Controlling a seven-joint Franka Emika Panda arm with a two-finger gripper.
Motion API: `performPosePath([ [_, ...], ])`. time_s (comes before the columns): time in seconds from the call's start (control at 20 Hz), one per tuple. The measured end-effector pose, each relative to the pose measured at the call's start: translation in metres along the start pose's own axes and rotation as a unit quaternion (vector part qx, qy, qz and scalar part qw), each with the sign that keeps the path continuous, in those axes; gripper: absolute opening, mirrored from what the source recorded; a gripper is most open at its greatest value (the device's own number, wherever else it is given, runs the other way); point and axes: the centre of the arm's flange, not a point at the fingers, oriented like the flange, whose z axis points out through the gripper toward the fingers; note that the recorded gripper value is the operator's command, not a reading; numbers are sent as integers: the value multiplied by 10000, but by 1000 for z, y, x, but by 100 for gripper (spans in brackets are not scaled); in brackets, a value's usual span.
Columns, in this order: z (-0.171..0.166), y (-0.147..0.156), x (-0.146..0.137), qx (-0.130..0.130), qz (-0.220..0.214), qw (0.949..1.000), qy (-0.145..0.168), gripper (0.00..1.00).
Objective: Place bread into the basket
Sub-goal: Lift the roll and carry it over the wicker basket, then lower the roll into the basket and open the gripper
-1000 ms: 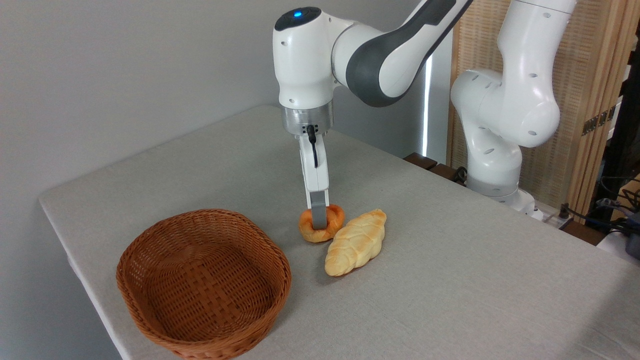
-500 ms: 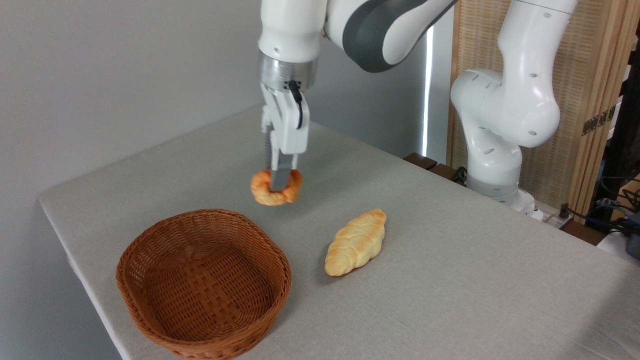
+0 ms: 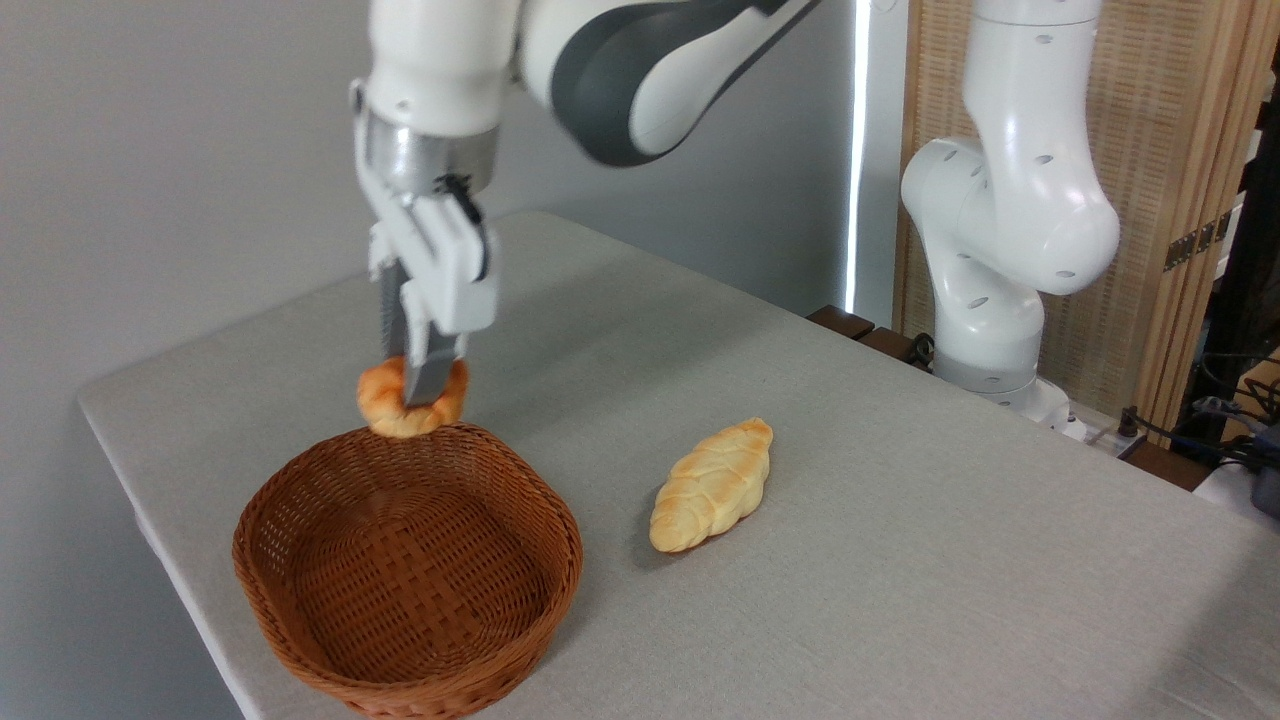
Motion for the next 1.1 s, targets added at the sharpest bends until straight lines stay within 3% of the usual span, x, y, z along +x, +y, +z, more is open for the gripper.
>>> performPosePath([
  [0.2, 52, -29, 18, 76, -10, 9999, -146, 47],
  [0.25, 63, -33, 20, 128, 19, 9997, -196, 52],
  [0.35, 77, -37, 22, 142, 82, 9995, -288, 70],
  [0.4, 81, -36, 23, 137, 116, 9993, -317, 91],
  [0.45, 82, -35, 24, 136, 149, 9992, -331, 97],
  [1.1, 81, -29, 32, 167, 280, 9989, -350, 100],
])
